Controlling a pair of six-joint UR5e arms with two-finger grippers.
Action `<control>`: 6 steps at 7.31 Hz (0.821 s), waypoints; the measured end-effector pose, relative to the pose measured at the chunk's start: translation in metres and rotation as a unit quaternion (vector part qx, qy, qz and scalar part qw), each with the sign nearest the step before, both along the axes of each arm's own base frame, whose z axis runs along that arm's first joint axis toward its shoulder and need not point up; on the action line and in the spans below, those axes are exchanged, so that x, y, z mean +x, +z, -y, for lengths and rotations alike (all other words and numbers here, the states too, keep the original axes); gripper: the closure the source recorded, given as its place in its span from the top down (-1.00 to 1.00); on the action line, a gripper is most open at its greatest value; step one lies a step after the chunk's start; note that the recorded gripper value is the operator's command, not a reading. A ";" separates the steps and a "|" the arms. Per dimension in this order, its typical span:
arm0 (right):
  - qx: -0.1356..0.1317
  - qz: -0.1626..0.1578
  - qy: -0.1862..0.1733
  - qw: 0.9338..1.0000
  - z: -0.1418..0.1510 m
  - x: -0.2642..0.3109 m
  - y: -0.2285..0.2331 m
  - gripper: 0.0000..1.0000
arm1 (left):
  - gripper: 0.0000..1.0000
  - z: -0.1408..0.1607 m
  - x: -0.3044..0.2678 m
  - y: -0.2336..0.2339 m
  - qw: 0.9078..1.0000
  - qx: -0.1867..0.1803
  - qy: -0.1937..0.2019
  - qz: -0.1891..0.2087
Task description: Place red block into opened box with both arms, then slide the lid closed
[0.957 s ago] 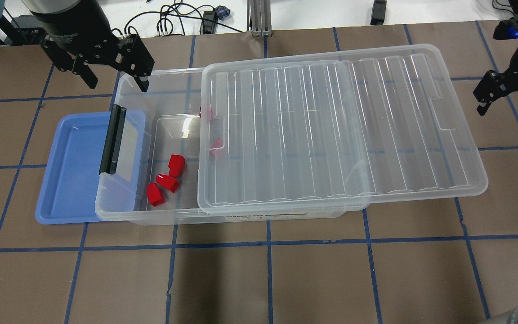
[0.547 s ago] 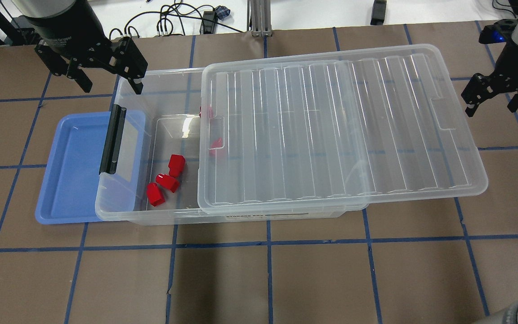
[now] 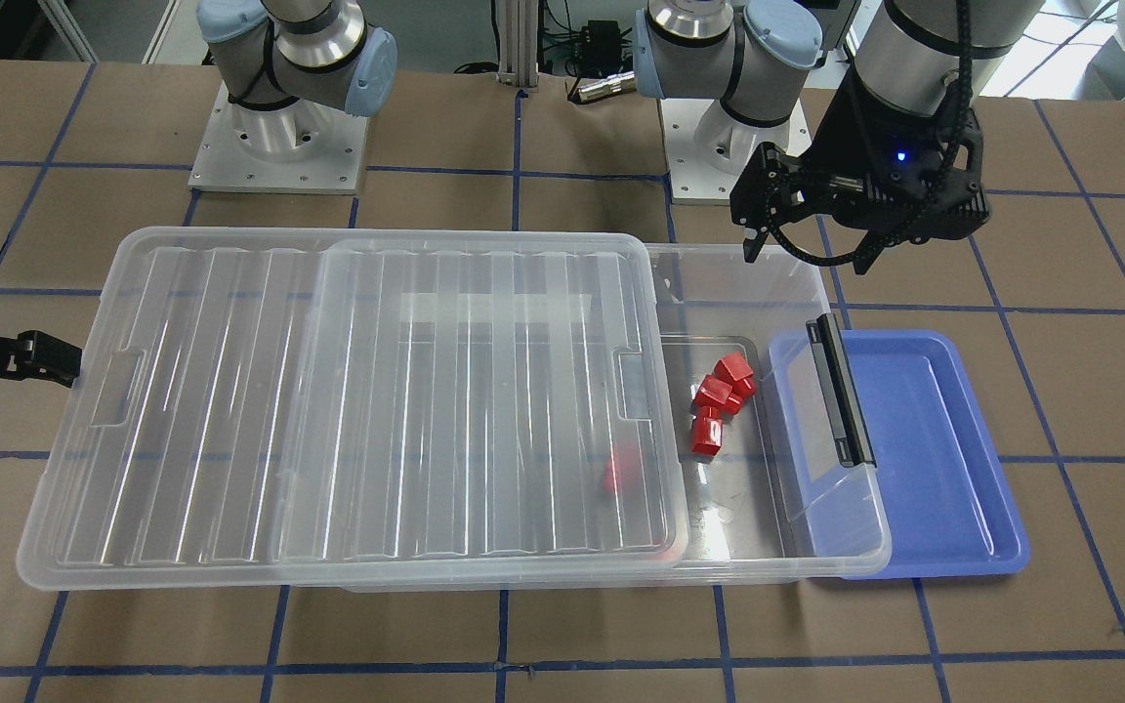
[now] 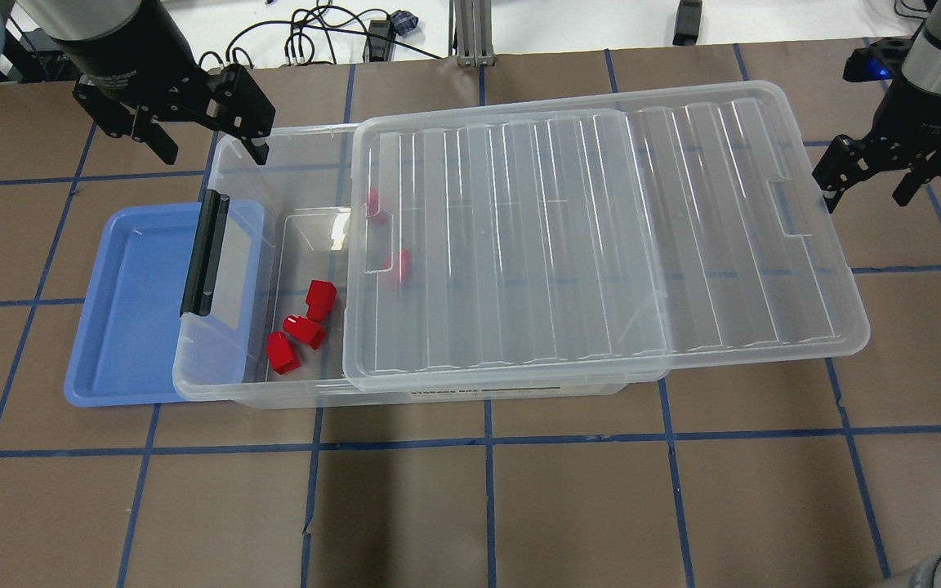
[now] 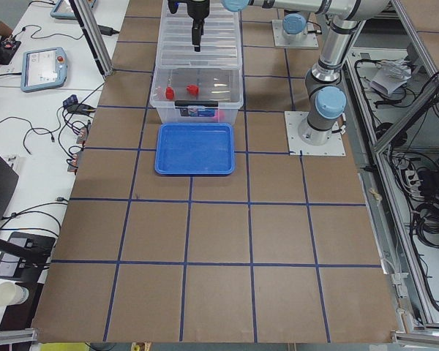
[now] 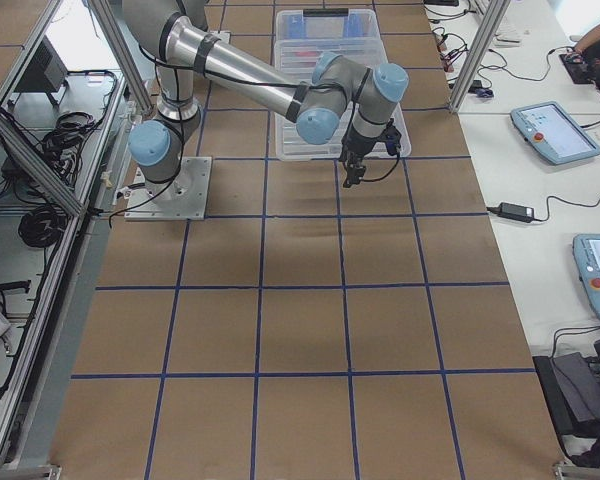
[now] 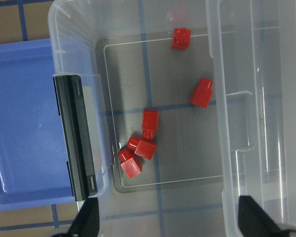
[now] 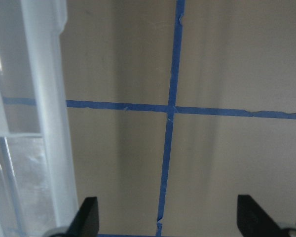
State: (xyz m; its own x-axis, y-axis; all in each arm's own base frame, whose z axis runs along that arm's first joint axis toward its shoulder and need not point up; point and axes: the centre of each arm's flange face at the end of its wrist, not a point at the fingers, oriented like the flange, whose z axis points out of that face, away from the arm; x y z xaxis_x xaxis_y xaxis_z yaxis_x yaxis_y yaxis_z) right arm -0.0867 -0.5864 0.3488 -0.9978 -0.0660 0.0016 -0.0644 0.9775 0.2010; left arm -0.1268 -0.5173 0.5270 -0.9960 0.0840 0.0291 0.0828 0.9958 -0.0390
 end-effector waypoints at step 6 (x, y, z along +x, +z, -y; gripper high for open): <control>-0.003 0.007 -0.035 0.999 0.003 0.067 -0.004 1.00 | 1.00 -0.002 0.004 0.000 1.000 -0.001 0.005 0.000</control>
State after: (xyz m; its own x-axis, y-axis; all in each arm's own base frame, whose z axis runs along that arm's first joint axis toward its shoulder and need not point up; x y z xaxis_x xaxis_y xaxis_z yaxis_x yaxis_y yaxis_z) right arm -0.0196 -0.5896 0.3447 -0.9999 0.0029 -0.0129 0.0004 0.9807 0.1955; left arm -0.1225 -0.5149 0.5268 -0.9968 0.0746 0.0285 0.0735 0.9965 -0.0402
